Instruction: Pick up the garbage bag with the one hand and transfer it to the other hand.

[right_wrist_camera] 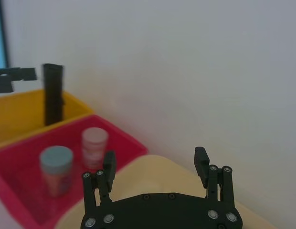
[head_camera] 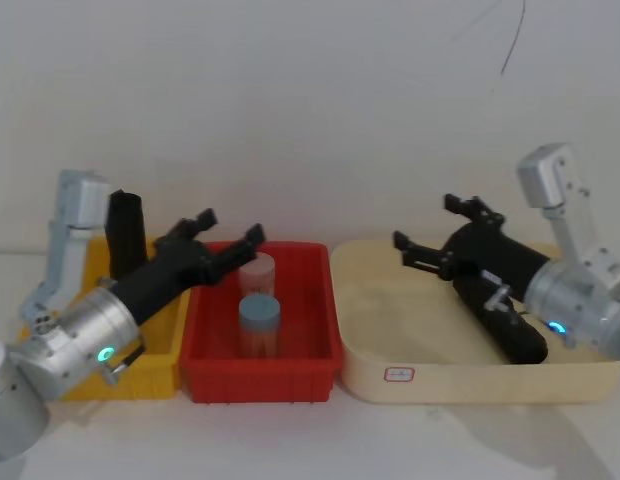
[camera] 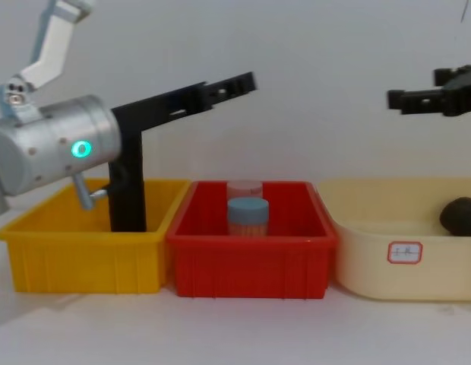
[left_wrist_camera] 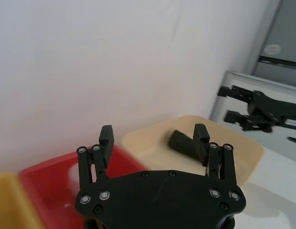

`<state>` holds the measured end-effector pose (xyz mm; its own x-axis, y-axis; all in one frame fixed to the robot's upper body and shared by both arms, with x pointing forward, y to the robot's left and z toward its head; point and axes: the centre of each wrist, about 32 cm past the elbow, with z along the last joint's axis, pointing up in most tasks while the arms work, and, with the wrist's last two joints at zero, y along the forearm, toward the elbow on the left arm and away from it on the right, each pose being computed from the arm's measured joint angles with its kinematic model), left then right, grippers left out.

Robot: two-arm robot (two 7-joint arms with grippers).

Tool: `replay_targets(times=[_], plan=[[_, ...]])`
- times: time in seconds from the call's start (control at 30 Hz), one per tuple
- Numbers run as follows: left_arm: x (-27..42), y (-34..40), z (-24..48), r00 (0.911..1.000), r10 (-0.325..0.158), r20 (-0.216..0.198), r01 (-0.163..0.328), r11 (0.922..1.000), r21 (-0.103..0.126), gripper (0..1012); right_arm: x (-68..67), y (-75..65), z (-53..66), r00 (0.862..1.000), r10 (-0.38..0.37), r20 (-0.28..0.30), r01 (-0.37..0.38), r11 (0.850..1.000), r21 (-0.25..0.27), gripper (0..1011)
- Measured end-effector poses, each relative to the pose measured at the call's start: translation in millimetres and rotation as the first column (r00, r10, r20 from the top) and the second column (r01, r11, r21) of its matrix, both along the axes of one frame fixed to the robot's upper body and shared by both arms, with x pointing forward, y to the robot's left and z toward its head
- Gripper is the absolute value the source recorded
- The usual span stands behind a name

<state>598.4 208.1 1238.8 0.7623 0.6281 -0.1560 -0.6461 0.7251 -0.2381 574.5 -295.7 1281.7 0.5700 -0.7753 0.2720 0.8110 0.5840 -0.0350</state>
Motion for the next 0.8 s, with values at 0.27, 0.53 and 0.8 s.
replay_targets(times=[0.27,0.53,0.8], plan=[[-10.5,23.6,-3.3,0.9966,0.082,0.003,-0.082,0.9966,-0.003,1001,16.7,27.2,-8.2,0.992,0.117,-0.05,-0.117,0.993,0.018,1002],[-17.5,37.2,-4.8,0.9916,0.129,0.005,-0.129,0.9916,-0.001,1001,32.3,52.3,-15.6,0.968,0.229,-0.1,-0.227,0.973,0.033,1002],[-20.8,43.5,-5.2,0.9886,0.151,0.007,-0.151,0.9886,0.001,1001,44.8,73.0,-22.4,0.938,0.315,-0.145,-0.313,0.949,0.042,1001]])
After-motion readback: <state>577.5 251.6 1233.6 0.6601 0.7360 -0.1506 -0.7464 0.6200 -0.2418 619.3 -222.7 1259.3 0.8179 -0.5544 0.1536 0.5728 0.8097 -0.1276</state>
